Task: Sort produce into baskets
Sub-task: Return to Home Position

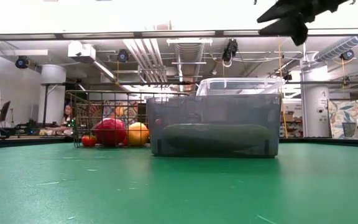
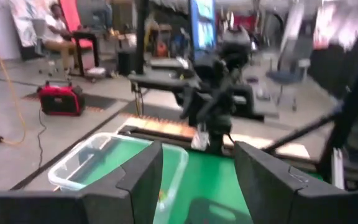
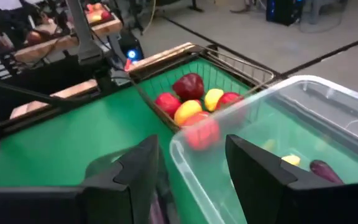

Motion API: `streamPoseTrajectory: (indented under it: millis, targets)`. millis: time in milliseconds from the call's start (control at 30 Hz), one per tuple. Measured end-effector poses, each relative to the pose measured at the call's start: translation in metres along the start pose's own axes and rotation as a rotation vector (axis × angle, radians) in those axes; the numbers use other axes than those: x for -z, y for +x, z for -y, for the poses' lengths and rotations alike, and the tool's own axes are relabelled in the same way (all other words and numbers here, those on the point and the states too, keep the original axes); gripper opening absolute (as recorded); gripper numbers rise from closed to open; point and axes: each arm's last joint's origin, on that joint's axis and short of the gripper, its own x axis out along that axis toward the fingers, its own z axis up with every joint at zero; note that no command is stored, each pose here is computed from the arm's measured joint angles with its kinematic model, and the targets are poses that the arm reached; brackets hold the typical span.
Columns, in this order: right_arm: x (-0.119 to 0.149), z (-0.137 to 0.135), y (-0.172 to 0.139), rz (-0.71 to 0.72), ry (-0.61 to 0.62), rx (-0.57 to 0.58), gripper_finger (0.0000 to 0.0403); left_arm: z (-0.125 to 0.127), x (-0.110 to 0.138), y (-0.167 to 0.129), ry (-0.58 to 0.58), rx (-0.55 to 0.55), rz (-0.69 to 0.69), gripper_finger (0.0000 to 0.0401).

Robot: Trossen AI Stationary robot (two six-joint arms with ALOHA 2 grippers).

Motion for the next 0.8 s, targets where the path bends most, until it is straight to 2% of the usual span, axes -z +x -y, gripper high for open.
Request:
streamPoseTrajectory:
  millis: [167, 300, 433, 533, 633, 800]
  targets:
    - [0.021, 0.014, -0.015, 0.055, 0.008, -0.015, 0.0177, -0.019, 0.02, -0.02, -0.06, -0.006, 0.168, 0.018]
    - [0.031, 0.025, -0.036, 0.125, 0.062, -0.033, 0.0176, -0.031, 0.034, -0.048, -0.109, -0.007, 0.208, 0.018]
    - [0.039, 0.034, -0.051, 0.152, 0.125, -0.046, 0.018, -0.045, 0.049, -0.071, -0.154, -0.117, 0.259, 0.018]
    - [0.046, 0.041, -0.057, 0.124, 0.111, 0.04, 0.0183, -0.055, 0.065, -0.083, -0.174, -0.215, 0.28, 0.018]
    - [0.051, 0.045, -0.06, 0.098, 0.169, 0.055, 0.0182, -0.061, 0.082, -0.093, -0.204, -0.221, 0.303, 0.018]
    - [0.052, 0.044, -0.065, 0.121, 0.06, -0.053, 0.0184, -0.068, 0.109, -0.103, -0.296, -0.241, 0.338, 0.018]
